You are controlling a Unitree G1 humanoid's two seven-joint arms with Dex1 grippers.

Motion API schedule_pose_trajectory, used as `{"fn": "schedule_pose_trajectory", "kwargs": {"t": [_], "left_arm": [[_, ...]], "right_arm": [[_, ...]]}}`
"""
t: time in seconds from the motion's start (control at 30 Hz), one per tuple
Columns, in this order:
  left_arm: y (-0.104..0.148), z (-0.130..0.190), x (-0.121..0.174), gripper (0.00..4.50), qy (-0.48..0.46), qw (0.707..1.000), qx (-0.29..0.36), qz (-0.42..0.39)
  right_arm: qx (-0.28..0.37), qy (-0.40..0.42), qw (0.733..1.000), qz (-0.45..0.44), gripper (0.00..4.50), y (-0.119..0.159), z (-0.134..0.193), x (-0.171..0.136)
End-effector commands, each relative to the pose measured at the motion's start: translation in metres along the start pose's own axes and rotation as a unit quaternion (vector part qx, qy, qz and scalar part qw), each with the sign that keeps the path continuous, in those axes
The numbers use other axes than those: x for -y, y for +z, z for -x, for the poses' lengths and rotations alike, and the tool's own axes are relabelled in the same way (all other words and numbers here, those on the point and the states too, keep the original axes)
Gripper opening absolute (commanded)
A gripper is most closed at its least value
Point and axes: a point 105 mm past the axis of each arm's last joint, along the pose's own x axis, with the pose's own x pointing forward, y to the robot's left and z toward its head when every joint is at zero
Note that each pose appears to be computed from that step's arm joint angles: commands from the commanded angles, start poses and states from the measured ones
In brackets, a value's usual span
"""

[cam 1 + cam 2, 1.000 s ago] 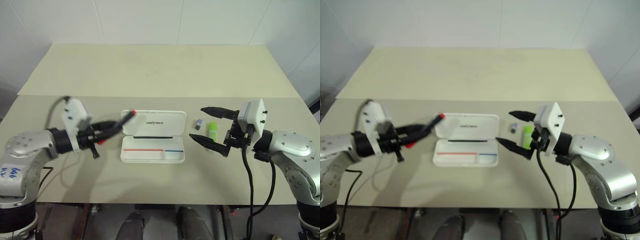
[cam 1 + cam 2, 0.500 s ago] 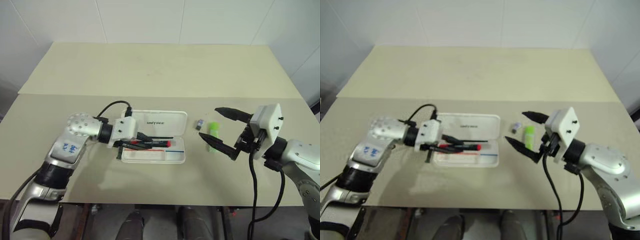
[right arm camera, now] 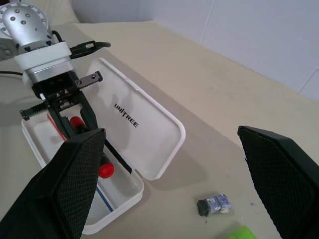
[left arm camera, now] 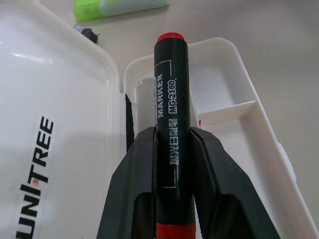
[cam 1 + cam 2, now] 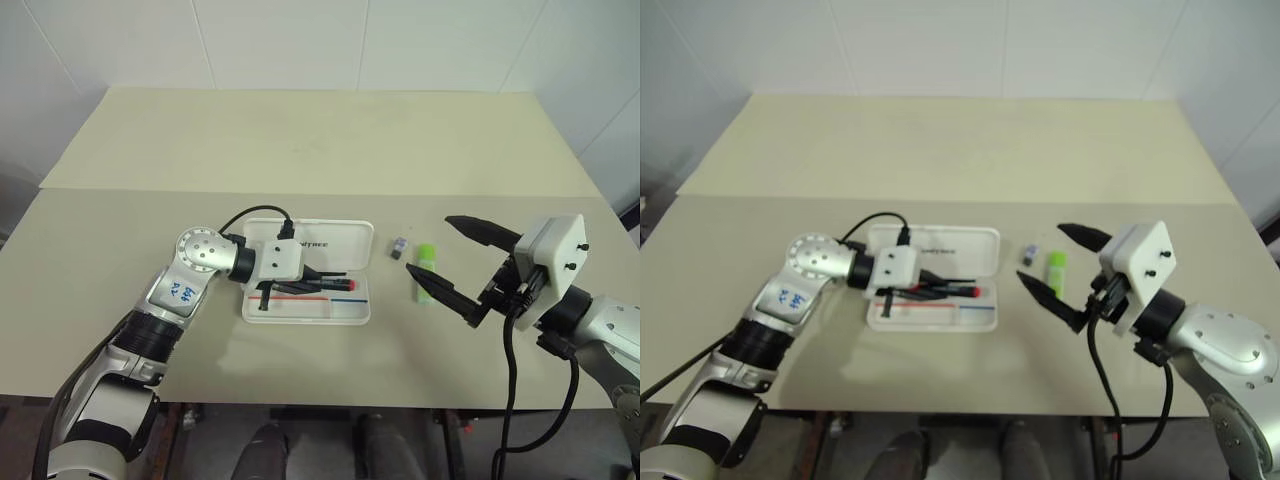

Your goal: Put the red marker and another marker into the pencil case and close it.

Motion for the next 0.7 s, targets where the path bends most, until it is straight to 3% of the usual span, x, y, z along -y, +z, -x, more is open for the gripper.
{"fn": "schedule_pose_trajectory", "kwargs": {"t": [0.03, 0.07, 0.33, 0.43, 0.57, 0.63, 0.7], "left_arm": [[0.004, 0.003, -0.001, 1.72, 0.011, 1.000, 0.005, -0.014], [0.003, 0.002, -0.001, 2.03, 0.014, 1.000, 0.001, -0.015], [0.004, 0.007, 0.002, 2.03, 0.029, 1.000, 0.009, -0.002], [0.018, 0.011, 0.005, 2.55, 0.021, 0.999, 0.041, 0.010], [0.025, 0.016, 0.008, 3.76, 0.019, 0.998, 0.049, 0.020], [0.035, 0.027, 0.014, 4.40, 0.012, 0.997, 0.075, 0.031], [0.043, 0.038, 0.019, 4.45, 0.011, 0.995, 0.090, 0.044]], "right_arm": [[0.016, -0.005, 1.000, 0.018, 4.50, 0.012, 0.003, -0.001], [0.016, -0.005, 1.000, 0.018, 4.50, 0.012, 0.003, -0.002], [0.020, 0.000, 1.000, 0.011, 4.50, 0.012, -0.001, -0.001], [0.022, 0.006, 1.000, 0.003, 4.50, 0.010, -0.004, -0.001], [0.017, -0.007, 1.000, -0.020, 4.50, 0.005, -0.008, 0.005], [-0.047, -0.078, 0.994, -0.054, 4.50, -0.019, -0.010, 0.023], [-0.102, -0.168, 0.975, -0.099, 4.50, -0.041, -0.006, 0.042]]}}
